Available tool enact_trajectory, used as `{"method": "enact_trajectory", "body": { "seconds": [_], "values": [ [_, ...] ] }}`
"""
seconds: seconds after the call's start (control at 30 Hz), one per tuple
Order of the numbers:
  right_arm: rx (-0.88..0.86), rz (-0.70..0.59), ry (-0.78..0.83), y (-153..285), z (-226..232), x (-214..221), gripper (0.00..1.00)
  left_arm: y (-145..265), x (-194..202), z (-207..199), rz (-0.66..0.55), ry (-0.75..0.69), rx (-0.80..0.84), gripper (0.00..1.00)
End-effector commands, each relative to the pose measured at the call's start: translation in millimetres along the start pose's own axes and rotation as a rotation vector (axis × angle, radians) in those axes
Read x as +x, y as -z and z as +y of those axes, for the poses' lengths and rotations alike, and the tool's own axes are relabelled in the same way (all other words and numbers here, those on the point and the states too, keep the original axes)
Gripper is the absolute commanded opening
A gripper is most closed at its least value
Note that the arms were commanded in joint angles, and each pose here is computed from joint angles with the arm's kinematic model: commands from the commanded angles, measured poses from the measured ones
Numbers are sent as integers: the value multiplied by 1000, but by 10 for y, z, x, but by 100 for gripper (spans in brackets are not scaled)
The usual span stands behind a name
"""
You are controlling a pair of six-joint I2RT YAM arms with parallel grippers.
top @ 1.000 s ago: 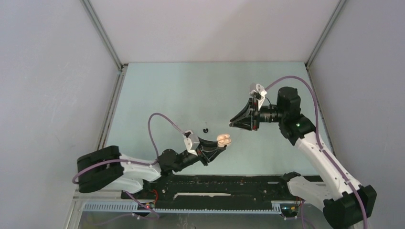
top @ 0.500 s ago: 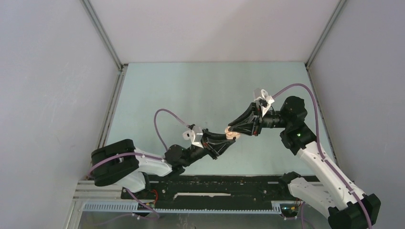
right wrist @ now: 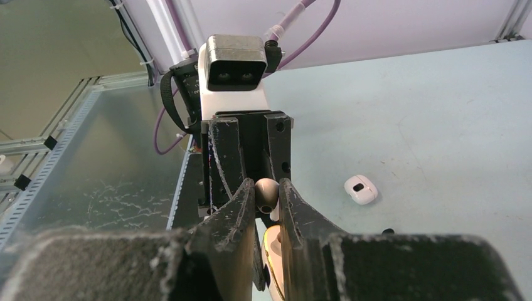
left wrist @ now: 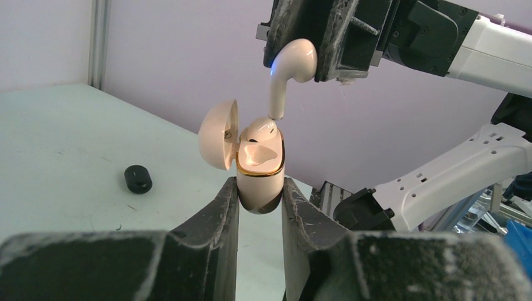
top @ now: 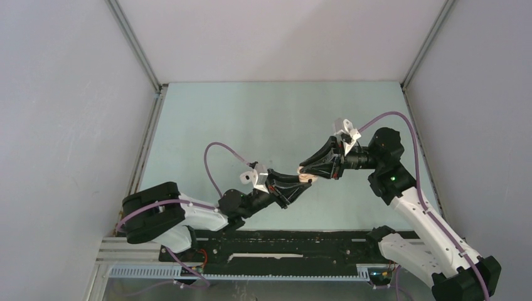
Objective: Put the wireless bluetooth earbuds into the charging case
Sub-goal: Insert the left earbud into the left side groove of the charging case.
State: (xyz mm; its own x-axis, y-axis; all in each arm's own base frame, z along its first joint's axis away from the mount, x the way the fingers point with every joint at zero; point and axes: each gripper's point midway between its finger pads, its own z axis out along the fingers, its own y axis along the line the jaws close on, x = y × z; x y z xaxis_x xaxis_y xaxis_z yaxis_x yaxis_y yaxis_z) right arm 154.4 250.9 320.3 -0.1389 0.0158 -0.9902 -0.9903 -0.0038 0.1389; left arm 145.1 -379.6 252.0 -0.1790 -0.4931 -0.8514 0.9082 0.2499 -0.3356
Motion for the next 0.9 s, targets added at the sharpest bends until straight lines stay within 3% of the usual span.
{"method": "enact_trajectory", "body": {
  "seconds": [0.0,0.87],
  "values": [
    [3,-9,51,-10,-14,-21,0,-110,-309,-123,-112,9,45,0],
    [24,7,41,-24,-97,128,0,-86,-466,-144,-151,8,40,0]
  ]
}}
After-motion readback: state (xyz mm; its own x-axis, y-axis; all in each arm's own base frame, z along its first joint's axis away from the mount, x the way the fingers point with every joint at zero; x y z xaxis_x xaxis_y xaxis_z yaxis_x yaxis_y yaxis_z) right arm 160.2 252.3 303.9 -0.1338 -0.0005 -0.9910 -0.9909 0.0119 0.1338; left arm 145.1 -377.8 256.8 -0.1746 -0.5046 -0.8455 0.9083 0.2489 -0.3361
